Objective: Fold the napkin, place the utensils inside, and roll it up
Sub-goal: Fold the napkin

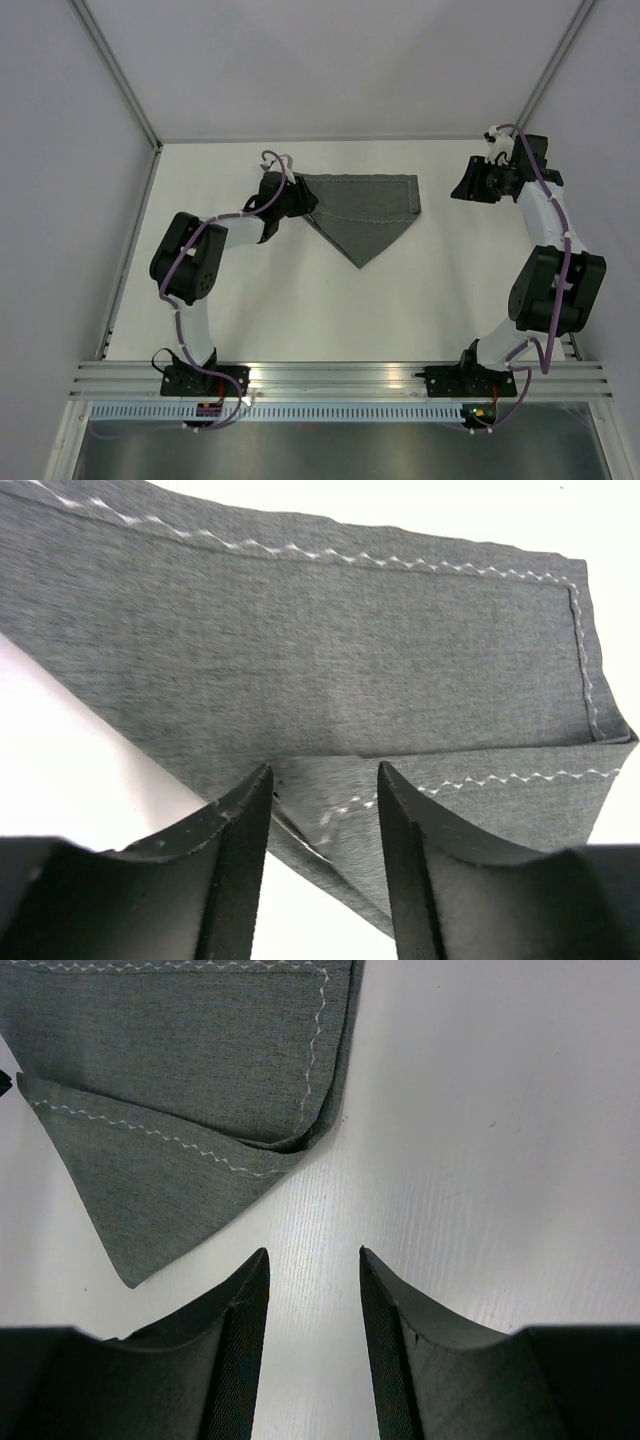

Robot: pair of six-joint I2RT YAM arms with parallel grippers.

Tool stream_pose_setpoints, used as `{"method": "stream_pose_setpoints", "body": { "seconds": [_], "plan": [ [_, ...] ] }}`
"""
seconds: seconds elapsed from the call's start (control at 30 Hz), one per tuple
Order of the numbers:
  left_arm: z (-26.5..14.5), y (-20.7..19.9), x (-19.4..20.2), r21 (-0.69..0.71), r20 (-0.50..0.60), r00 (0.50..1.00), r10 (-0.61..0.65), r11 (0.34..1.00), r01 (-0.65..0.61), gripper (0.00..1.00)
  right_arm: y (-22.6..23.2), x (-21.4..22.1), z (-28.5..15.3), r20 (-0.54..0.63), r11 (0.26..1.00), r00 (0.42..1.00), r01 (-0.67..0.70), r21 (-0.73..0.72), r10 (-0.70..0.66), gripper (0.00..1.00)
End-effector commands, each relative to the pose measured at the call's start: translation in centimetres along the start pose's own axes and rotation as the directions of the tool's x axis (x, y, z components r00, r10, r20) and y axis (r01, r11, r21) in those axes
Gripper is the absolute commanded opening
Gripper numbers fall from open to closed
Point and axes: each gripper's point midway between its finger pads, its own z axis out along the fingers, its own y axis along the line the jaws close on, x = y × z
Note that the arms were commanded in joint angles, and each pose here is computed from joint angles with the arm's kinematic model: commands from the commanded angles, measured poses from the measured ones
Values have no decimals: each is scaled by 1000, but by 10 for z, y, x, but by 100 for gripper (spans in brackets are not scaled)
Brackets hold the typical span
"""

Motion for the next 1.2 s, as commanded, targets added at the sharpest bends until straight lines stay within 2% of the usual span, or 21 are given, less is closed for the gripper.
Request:
{"method": "stream_pose_setpoints", "body": {
  "seconds": [0.0,0.13,0.3,0.43,0.5,0.53,0.57,0.77,1.0,1.17],
  "plan": [
    [-2,-3,-37,19,73,997,-35,999,33,54,3,-9,0,22,1000,999,27,-5,-27,47],
    [-15,11,-65,-12,129,991,-46,999,48,57,4,-8,1,19,1000,999,26,-6,-26,47],
    [-25,63,-95,-150,189,978,-89,982,118,59,5,-8,1,17,1000,999,28,-13,-28,47],
    [-16,100,-100,-201,187,972,-141,963,178,58,6,-8,2,17,999,999,29,-15,-29,47],
    [-8,106,-107,-210,186,971,-148,960,187,58,7,-8,3,15,999,999,29,-17,-29,47],
    [1,115,-98,-230,163,974,-156,954,191,58,7,-9,3,17,999,999,32,-17,-31,47],
    [6,114,-106,-227,165,974,-155,955,190,58,9,-9,3,15,999,999,34,-19,-34,47],
    [38,122,-99,-209,122,974,-190,955,212,58,8,-7,7,8,999,999,36,-17,-36,47],
    [57,129,-90,-213,100,967,-235,944,252,58,8,-6,10,2,999,999,40,-18,-40,46],
    [62,134,-90,-223,104,960,-260,935,277,52,9,-6,11,0,999,999,43,-18,-43,45]
  ]
}}
